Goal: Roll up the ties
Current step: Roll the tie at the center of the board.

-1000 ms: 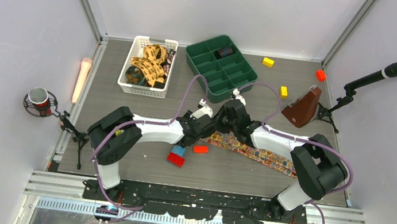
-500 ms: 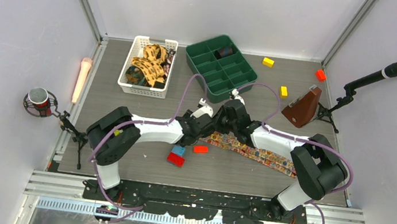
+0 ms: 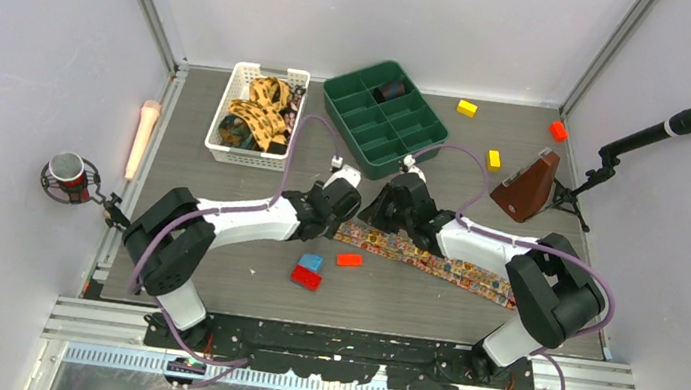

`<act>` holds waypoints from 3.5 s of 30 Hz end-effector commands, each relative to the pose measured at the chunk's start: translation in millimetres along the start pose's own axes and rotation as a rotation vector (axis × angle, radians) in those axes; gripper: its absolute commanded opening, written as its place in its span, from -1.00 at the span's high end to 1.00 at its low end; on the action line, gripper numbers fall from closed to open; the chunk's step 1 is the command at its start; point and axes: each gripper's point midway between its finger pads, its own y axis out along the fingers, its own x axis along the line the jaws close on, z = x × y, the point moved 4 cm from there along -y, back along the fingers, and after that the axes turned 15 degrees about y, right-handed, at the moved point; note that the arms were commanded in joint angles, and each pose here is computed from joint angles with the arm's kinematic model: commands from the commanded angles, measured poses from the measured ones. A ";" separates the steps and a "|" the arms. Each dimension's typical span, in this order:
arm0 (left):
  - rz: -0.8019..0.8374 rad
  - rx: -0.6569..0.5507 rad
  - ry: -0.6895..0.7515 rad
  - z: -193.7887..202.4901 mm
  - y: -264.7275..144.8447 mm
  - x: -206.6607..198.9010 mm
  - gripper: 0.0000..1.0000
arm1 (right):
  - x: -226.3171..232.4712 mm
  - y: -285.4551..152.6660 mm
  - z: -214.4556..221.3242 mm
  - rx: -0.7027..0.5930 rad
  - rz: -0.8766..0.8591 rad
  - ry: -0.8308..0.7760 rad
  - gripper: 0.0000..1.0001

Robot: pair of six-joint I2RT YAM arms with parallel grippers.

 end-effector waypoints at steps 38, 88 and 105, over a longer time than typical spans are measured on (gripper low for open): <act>0.299 -0.207 -0.658 13.3 -8.7 101.1 -0.06 | 96.5 32.5 52.2 0.334 -0.287 0.012 0.99; 0.521 -0.234 -0.626 24.8 17.2 66.0 -0.27 | 41.6 63.9 51.5 0.263 -0.010 0.031 1.00; 0.602 -0.206 -0.606 34.0 31.6 50.8 -0.17 | 40.8 63.9 49.6 0.260 -0.012 0.035 1.00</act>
